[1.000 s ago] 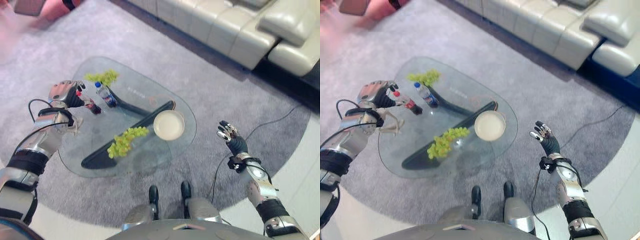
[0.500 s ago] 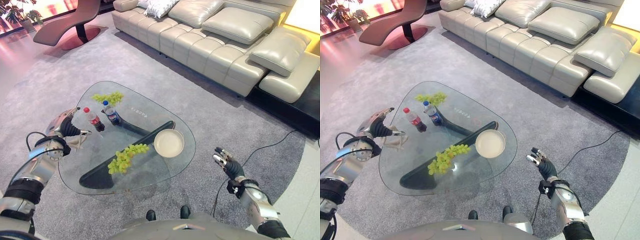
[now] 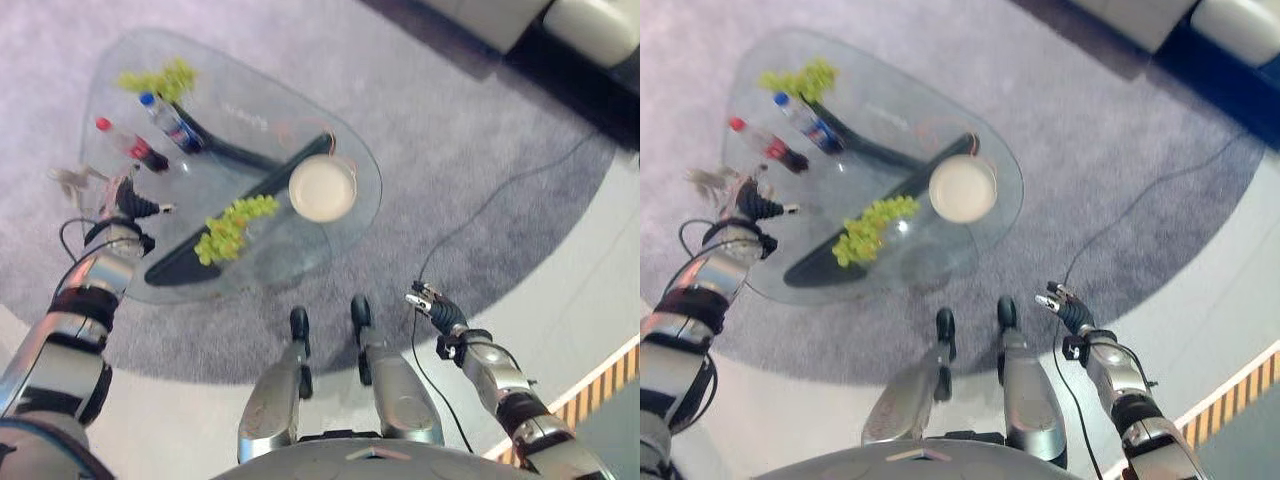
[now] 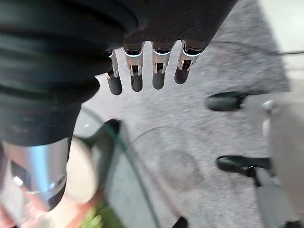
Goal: Pick up fruits into the plate
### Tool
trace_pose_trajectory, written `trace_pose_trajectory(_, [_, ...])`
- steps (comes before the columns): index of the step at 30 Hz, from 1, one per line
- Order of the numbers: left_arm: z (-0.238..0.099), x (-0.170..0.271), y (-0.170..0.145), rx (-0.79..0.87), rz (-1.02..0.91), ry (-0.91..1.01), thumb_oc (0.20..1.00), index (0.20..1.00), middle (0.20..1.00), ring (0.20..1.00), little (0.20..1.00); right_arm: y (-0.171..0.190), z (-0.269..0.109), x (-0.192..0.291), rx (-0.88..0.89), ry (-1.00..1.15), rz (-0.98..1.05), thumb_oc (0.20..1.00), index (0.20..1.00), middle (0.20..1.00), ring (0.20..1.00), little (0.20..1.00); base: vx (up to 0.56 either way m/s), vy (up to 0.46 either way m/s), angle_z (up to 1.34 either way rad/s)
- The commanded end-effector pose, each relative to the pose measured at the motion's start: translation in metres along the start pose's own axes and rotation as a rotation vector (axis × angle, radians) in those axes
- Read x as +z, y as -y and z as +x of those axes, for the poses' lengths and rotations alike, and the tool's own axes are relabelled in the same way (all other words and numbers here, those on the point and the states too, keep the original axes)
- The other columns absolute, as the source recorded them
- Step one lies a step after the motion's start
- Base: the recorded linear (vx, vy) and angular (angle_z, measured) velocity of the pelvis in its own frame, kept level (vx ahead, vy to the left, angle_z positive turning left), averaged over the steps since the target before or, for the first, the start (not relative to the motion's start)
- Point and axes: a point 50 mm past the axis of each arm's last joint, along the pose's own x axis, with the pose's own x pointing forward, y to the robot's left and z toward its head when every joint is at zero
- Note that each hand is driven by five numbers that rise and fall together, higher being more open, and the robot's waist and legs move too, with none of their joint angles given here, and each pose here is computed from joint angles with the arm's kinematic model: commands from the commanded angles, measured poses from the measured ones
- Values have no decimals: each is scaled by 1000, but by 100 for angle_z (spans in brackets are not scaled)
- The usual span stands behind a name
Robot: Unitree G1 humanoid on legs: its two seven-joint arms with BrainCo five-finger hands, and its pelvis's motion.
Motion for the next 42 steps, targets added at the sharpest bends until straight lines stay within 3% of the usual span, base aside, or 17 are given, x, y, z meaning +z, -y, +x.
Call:
trace_pose_trajectory(1, [10, -1, -23, 123, -11, -77, 1000, 1000, 1000, 1000, 1000, -4, 0, 10, 18, 83, 0, 1000, 1000, 1000, 1000, 1000, -115, 14, -6])
trace_pose_trajectory(12, [20, 6, -28, 212, -83, -256, 1000, 1000, 1000, 1000, 1000, -11, 5, 22, 15, 135, 33, 1000, 1000, 1000, 1000, 1000, -20, 0, -6])
trace_pose_trajectory(20, [25, 21, -38, 244, -67, -266, 1000, 1000, 1000, 1000, 1000, -13, 6, 29, 25, 171, 55, 1000, 1000, 1000, 1000, 1000, 5, 2, -6])
trace_pose_trajectory(33, [27, 50, -32, 241, 58, -218, 1000, 1000, 1000, 1000, 1000, -25, 7, 43, 83, 252, 125, 1000, 1000, 1000, 1000, 1000, 4, -23, -3])
trace_pose_trajectory(41, [26, 54, -44, 330, 197, -321, 1000, 1000, 1000, 1000, 1000, -38, 6, 57, 140, 321, 166, 1000, 1000, 1000, 1000, 1000, 6, -22, -2])
trace_pose_trajectory(42, [26, 54, -50, 352, 230, -342, 959, 959, 959, 959, 959, -39, 6, 59, 146, 330, 174, 1000, 1000, 1000, 1000, 1000, 15, -20, -4])
